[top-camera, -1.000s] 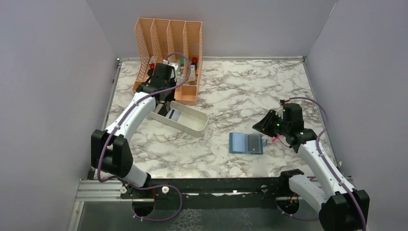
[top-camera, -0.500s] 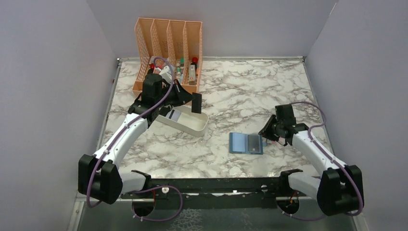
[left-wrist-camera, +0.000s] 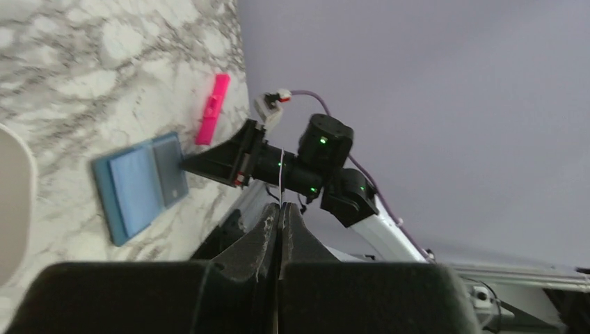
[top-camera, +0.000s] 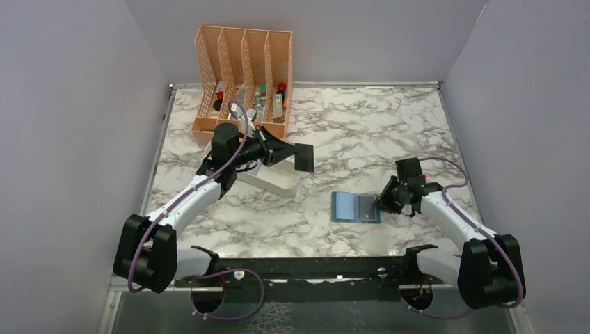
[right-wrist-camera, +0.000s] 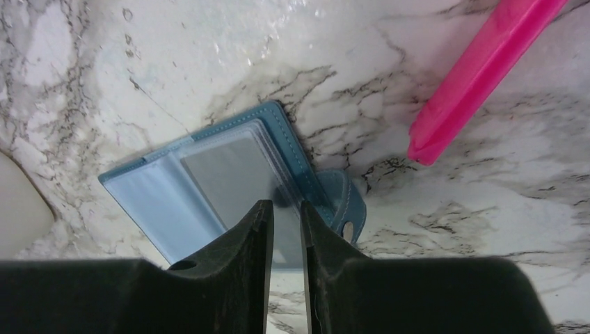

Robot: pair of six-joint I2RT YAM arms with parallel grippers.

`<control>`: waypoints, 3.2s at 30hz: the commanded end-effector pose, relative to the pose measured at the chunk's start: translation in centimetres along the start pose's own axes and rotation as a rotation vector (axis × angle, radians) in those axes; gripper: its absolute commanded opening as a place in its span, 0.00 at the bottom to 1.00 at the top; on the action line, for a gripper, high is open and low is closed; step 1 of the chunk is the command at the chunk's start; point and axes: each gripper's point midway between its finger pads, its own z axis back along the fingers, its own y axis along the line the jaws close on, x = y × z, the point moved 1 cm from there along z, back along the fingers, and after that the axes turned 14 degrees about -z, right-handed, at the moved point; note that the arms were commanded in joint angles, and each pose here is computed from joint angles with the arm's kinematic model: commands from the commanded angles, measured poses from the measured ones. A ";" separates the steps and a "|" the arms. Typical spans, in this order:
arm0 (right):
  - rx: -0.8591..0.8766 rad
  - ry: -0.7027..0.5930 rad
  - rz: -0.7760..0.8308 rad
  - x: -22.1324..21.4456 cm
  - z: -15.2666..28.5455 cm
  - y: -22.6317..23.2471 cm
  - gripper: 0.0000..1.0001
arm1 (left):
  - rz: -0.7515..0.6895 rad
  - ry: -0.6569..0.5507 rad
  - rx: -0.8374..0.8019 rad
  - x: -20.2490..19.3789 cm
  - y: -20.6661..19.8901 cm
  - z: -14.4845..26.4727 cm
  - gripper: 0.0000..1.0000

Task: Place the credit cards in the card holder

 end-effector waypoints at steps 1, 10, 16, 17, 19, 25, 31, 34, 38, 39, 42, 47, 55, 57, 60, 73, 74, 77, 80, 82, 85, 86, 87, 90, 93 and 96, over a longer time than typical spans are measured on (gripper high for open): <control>0.061 0.108 -0.027 -2.3 0.1 0.3 0.25 | 0.085 0.048 -0.149 -1.8 -3.7 0.1 0.00; 0.137 0.206 -0.067 -4.6 0.9 0.7 0.24 | 0.272 0.139 -0.228 -6.5 -4.0 -2.4 0.00; 0.156 0.196 -0.057 -4.3 2.0 1.3 0.24 | 0.293 0.167 -0.200 -8.7 -2.6 -4.4 0.00; 0.156 0.178 -0.053 -4.0 2.2 1.3 0.24 | 0.285 0.178 -0.191 -9.2 -2.2 -4.9 0.00; 0.154 0.156 -0.052 -3.6 2.7 1.4 0.25 | 0.273 0.203 -0.183 -10.2 -1.6 -5.6 0.00; 0.188 0.087 -0.033 -2.6 4.6 2.0 0.29 | 0.087 0.263 -0.236 -12.1 -2.1 -7.8 0.00; 0.287 0.094 0.078 -2.6 5.1 3.4 0.30 | -0.032 0.388 -0.236 -14.8 1.0 -10.4 0.00; 0.332 0.113 0.150 -2.8 5.1 4.2 0.29 | -0.064 0.398 -0.199 -15.6 3.0 -10.9 0.00; 0.290 0.119 0.134 -2.8 4.1 3.4 0.27 | -0.101 0.417 -0.105 -16.7 6.4 -11.3 0.00; 0.276 0.117 0.127 -2.8 3.7 3.1 0.27 | -0.107 0.422 -0.084 -16.9 7.2 -11.4 0.00; 0.241 0.117 0.121 -2.8 3.0 2.5 0.27 | -0.129 0.434 -0.044 -17.7 8.8 -11.9 0.00; 0.219 0.087 0.119 -2.5 2.4 1.8 0.27 | -0.248 0.427 0.017 -17.7 10.1 -13.2 0.00; 0.185 0.071 0.104 -2.1 1.3 1.5 0.27 | -0.417 0.399 -0.011 -17.4 9.6 -15.2 0.00; 0.173 0.071 0.097 -2.1 0.9 1.3 0.27 | -0.430 0.395 -0.008 -17.5 9.7 -15.4 0.00; 0.163 0.080 0.090 -2.2 0.1 1.0 0.27 | -0.450 0.386 0.004 -17.6 9.9 -15.6 0.00; 0.129 0.106 0.081 -3.0 -1.7 -0.4 0.25 | -0.392 0.369 0.061 -17.8 11.0 -16.1 0.00; 0.126 0.103 0.077 -3.0 -1.7 -0.5 0.25 | -0.391 0.368 0.065 -17.8 11.1 -16.2 0.00; 0.126 0.093 0.066 -2.9 -1.5 -0.4 0.24 | -0.376 0.359 0.092 -17.8 11.7 -16.2 0.00; 0.116 0.078 0.055 -2.6 -1.2 -0.5 0.24 | -0.361 0.344 0.130 -17.8 12.5 -15.9 0.00; 0.114 0.065 0.052 -2.4 -0.9 -0.5 0.25 | -0.360 0.334 0.142 -17.7 12.6 -15.7 0.00; 0.119 0.050 0.050 -2.2 -0.5 -0.3 0.25 | -0.352 0.317 0.156 -17.5 12.5 -15.5 0.00; 0.122 0.046 0.050 -2.1 -0.4 -0.3 0.25 | -0.355 0.307 0.158 -17.4 12.3 -15.5 0.00; 0.123 0.044 0.050 -2.1 -0.4 -0.3 0.25 | -0.362 0.297 0.160 -17.3 12.2 -15.5 0.00; 0.120 0.048 0.046 -2.4 -0.8 -0.7 0.25 | -0.387 0.276 0.165 -17.1 11.9 -15.6 0.00; 0.120 0.062 0.048 -2.6 -1.0 -0.8 0.25 | -0.395 0.275 0.157 -17.2 11.8 -15.7 0.00; 0.111 0.053 0.044 -2.5 -1.1 -0.9 0.25 | -0.399 0.269 0.158 -17.2 11.8 -15.7 0.00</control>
